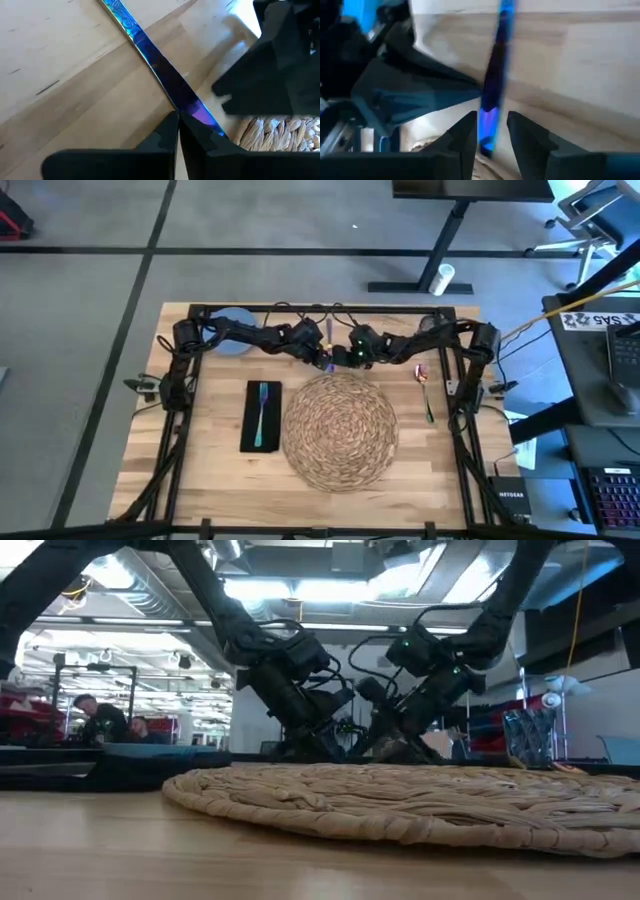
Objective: Set table place
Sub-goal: Put the blue table knife on top of the brown placemat
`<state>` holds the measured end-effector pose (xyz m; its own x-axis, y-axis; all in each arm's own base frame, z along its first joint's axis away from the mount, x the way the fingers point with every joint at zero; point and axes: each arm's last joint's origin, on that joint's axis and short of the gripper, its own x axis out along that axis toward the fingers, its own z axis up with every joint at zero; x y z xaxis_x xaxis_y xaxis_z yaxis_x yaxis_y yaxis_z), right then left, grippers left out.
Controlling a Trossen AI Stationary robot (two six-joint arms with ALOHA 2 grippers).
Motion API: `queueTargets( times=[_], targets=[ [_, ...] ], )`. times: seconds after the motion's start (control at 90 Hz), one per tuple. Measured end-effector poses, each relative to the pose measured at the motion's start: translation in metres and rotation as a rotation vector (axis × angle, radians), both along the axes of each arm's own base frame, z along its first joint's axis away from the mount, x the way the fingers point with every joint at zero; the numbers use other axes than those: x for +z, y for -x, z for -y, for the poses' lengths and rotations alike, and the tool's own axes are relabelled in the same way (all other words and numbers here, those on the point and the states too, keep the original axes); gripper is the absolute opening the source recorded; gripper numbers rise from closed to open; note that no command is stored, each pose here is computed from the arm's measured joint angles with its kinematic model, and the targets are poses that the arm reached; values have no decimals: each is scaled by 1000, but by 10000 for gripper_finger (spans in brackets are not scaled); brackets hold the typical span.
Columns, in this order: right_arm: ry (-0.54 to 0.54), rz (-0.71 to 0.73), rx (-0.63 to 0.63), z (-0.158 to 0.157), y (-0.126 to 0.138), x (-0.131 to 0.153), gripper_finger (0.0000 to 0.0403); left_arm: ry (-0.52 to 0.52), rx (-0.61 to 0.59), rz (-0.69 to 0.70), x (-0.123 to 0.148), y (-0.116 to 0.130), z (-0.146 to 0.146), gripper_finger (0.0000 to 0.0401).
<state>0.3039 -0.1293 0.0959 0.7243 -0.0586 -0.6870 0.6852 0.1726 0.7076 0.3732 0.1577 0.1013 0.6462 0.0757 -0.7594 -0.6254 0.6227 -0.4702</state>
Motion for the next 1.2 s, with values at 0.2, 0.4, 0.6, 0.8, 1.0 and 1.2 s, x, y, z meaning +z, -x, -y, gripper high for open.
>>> queueTargets(
  times=[0.2,0.4,0.6,0.8,1.0,1.2],
  targets=[
    [-6,-2,-32,1,0,-1,100,8,0,3,0,1,-2,0],
    [-25,-18,-32,-2,1,-2,100,3,-3,0,0,1,-2,0],
    [-3,-32,99,-5,2,-4,99,15,-5,5,0,3,-5,0],
    [75,-62,217,-11,2,-6,99,30,-8,11,0,3,-7,0],
    [143,-121,196,-28,-2,-8,99,46,14,17,0,3,-7,0],
    [161,-133,26,-36,-7,-7,99,44,13,16,0,3,-7,0]
  ],
)
